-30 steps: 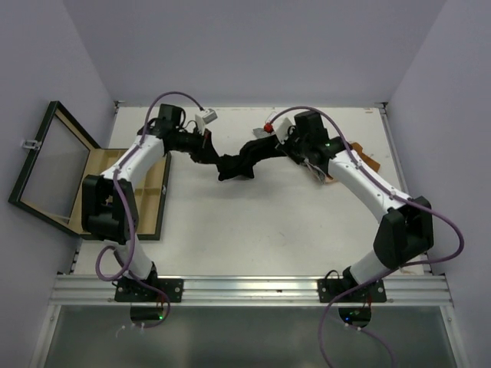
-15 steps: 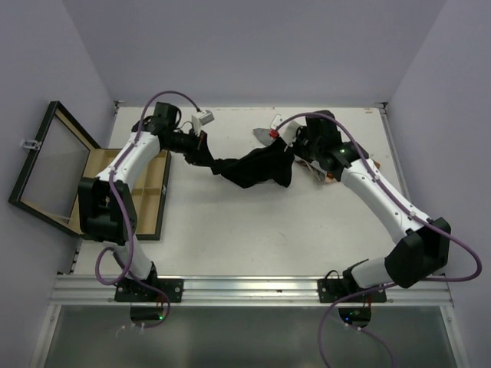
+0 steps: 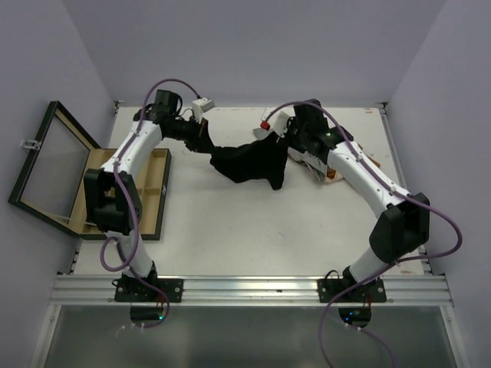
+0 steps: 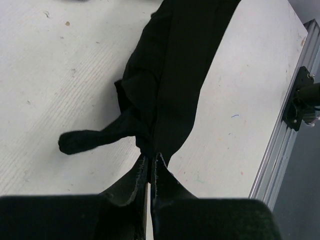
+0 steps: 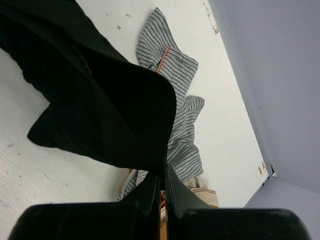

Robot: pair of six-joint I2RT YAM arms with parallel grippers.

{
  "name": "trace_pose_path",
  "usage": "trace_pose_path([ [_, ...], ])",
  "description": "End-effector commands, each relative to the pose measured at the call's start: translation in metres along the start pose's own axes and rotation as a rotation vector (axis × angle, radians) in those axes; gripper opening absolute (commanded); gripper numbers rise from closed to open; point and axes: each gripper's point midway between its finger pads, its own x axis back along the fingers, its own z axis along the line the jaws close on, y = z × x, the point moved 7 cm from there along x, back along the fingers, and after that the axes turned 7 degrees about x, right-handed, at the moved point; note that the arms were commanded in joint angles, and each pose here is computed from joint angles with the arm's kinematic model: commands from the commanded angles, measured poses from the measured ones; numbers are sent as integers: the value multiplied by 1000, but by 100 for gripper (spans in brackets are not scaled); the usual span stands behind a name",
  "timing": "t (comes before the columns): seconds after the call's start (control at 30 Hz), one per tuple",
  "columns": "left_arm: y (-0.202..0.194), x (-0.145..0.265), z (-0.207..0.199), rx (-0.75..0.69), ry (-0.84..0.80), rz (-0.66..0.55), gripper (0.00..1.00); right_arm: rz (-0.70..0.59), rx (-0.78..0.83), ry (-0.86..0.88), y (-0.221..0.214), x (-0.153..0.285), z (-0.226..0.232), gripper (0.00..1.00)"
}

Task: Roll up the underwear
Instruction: Move the underwear to the center of the board

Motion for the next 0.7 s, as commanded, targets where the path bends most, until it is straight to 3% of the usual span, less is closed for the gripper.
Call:
trace_pose_path([
  [0.0, 11, 17, -11, -33, 21, -26, 0, -22, 2, -94, 12, 35, -26, 0],
  [0.17, -32, 31, -35, -39, -18, 36, 0, -23, 2, 4, -2, 74, 0, 0],
  [0.4, -111, 50, -90, -7, -212, 112, 0, -137, -27, 292, -21, 159, 79, 0],
  [0.43, -114, 52, -96, 1, -230, 105, 0, -203, -37, 324, -20, 175, 88, 0],
  [0.53, -109, 64, -116, -69, -216, 42, 0, -224, -75, 412, -27, 187, 107, 1],
  [0.67, -112, 46, -111, 125, -260, 65, 0, -173, -81, 468, -32, 162, 116, 0],
])
